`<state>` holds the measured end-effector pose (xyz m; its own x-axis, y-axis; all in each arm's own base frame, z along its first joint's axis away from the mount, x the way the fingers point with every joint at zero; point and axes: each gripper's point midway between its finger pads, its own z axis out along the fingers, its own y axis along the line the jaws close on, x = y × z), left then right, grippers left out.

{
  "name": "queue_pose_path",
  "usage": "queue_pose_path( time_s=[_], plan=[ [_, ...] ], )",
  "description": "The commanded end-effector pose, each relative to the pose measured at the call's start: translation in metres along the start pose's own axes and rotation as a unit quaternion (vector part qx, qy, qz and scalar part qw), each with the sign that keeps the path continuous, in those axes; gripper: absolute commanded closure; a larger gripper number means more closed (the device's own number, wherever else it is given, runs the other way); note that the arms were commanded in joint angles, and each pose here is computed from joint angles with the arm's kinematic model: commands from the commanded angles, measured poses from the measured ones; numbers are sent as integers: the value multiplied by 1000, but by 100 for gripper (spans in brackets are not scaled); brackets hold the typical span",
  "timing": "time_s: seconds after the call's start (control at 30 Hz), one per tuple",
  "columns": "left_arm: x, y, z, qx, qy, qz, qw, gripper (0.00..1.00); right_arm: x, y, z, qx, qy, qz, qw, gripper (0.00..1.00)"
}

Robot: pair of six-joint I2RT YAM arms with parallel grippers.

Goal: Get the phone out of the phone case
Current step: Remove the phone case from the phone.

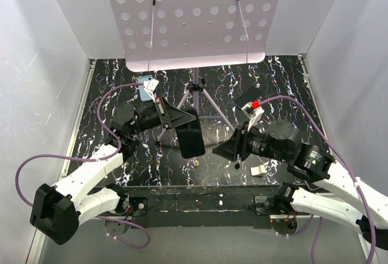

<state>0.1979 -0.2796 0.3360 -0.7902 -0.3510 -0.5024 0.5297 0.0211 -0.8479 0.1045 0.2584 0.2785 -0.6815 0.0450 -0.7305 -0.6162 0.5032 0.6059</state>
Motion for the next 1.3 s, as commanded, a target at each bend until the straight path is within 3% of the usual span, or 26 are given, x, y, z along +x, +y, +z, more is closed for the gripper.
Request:
queue_pose_path(
  time_s=[0.0, 0.3, 0.67, 1.27],
  plan=[
    [-9, -13, 2, 27, -22, -6, 999, 100, -23, 56, -7, -143, 12, 82, 986, 58],
    [-9, -18, 1, 36, -19, -6, 999, 100, -11, 56, 13, -170, 58, 108, 978, 67],
    [-9, -22, 2, 59, -21, -28, 998, 100, 5, 38, 34, -148, 81, 115, 979, 67],
    [-6, -24, 2, 53, -2, -10, 999, 100, 4, 33, 22, -136, 58, 109, 983, 59]
  ],
)
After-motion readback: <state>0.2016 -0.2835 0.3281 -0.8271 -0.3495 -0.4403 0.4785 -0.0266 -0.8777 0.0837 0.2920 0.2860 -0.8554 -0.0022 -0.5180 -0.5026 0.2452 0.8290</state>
